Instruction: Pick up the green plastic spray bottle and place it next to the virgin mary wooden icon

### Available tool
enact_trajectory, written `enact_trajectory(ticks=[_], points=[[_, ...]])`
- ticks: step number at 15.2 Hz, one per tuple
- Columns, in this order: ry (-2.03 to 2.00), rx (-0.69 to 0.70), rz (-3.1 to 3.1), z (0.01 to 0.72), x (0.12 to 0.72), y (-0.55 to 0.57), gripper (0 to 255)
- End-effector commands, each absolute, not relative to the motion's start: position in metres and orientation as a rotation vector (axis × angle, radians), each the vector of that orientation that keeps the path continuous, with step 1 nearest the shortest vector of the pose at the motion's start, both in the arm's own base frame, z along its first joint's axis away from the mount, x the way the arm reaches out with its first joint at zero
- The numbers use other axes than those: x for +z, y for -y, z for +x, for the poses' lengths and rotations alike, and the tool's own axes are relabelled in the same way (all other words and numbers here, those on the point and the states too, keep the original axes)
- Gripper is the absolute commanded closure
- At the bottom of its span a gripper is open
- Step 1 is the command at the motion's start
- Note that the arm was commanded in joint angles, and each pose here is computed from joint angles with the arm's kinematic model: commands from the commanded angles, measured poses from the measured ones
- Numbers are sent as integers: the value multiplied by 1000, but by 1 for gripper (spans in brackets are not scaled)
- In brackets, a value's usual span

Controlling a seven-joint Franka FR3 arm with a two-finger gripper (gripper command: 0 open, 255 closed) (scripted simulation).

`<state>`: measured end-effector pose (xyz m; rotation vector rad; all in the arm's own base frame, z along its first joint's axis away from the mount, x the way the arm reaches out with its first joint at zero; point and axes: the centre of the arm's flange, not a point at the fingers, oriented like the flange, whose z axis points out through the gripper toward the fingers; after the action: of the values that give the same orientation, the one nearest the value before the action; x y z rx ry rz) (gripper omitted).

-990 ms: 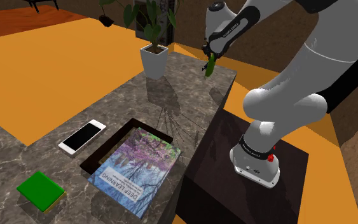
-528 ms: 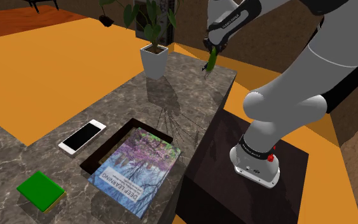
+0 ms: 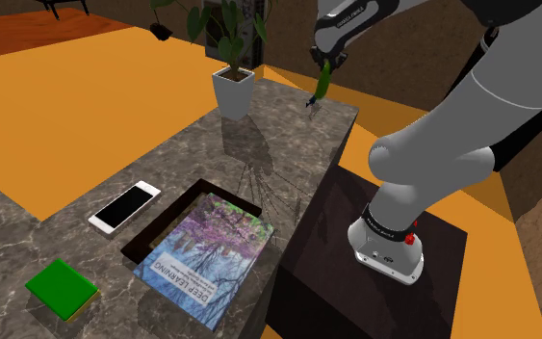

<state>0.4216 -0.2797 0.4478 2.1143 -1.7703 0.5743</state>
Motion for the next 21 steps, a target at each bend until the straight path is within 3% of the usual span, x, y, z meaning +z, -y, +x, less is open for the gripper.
enact_trajectory(ticks=[1,21], points=[[1770,574,2115,421,459,280,255],[1770,574,2115,421,565,280,255]])
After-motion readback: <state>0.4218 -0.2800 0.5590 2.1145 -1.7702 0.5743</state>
